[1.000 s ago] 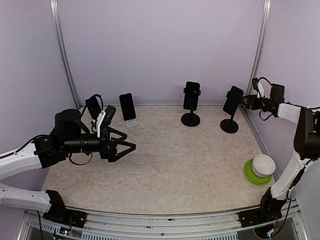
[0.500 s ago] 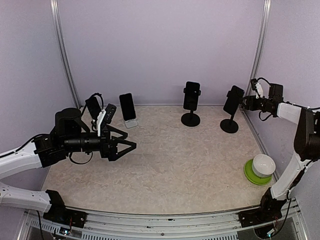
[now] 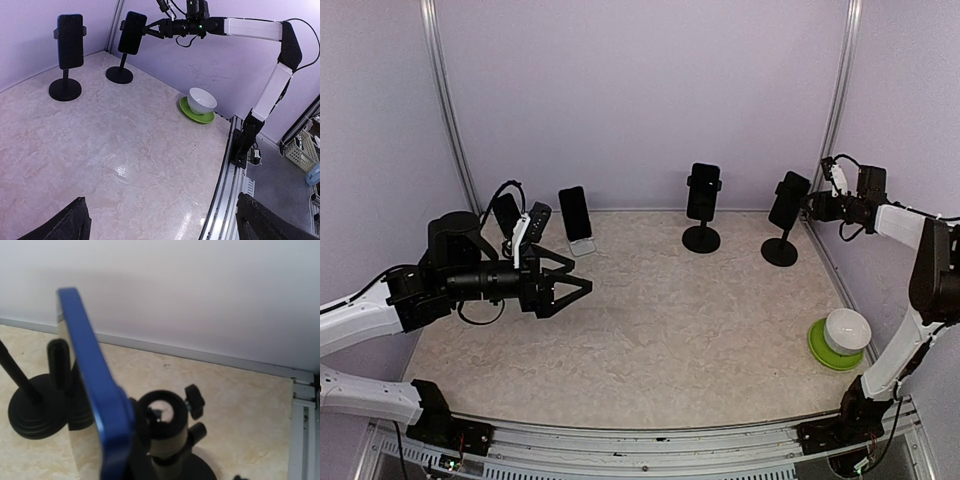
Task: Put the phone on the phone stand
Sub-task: Reset both arms
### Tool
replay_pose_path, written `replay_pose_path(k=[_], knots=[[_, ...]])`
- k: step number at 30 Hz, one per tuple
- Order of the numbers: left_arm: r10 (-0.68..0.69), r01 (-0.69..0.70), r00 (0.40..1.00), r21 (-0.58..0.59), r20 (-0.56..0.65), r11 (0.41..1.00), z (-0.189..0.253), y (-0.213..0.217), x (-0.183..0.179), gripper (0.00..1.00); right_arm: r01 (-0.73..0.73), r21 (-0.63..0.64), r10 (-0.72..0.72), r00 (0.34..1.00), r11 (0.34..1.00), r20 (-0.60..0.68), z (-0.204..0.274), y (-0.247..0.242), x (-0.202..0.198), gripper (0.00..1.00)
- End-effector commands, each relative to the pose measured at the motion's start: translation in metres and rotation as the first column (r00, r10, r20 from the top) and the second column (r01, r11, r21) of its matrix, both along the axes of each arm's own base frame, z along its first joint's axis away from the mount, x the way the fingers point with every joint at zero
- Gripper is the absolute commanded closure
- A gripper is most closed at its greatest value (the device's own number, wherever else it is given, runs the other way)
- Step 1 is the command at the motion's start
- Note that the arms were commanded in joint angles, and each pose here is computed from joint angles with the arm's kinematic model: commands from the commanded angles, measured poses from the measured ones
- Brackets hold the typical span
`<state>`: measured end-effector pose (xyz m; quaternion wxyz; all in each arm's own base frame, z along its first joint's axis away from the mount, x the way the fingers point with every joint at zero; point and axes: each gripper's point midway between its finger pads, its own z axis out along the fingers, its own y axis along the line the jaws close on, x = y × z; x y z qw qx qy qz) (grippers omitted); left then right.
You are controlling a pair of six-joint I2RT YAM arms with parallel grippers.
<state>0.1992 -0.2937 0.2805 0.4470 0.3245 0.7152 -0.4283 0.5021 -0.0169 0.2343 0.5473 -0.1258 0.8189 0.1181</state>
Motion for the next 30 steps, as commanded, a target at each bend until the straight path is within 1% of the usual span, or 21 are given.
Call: replay_pose_path(k=[1,8,18,20,23,27,30], knots=[[-0.005,0.005,0.999,-0.019,0.034,1.0,0.017,0.0,0.002,0.01,0.04,-0.038,-0.04,0.999,0.998,-0.007,0.004,-0.006,-0.005,0.39],[-0.003,0.004,1.0,-0.02,0.03,1.0,0.017,0.0,0.002,0.01,0.073,-0.058,-0.073,0.997,0.996,0.001,0.007,-0.012,-0.005,0.39],[0.006,-0.006,0.999,-0.017,0.035,1.0,0.016,0.003,0.002,0.01,0.069,-0.038,-0.069,0.998,0.997,0.008,0.013,-0.009,-0.006,0.38],[0.015,-0.014,0.999,-0.014,0.038,1.0,0.016,0.003,0.003,0.01,0.082,-0.02,-0.082,0.997,0.996,0.002,0.016,-0.007,-0.006,0.32],[0.027,-0.026,0.999,-0.013,0.043,1.0,0.018,0.004,0.006,0.01,0.09,-0.006,-0.09,0.996,0.996,0.005,0.022,-0.001,-0.01,0.28],[0.035,-0.035,0.998,-0.01,0.047,0.999,0.02,0.006,0.009,0.01,0.128,0.005,-0.128,0.992,0.992,0.011,0.03,0.001,-0.018,0.24],[0.043,-0.043,0.998,-0.005,0.054,0.999,0.023,0.007,0.011,0.01,0.156,0.018,-0.156,0.988,0.988,0.0,0.032,-0.001,-0.025,0.19]])
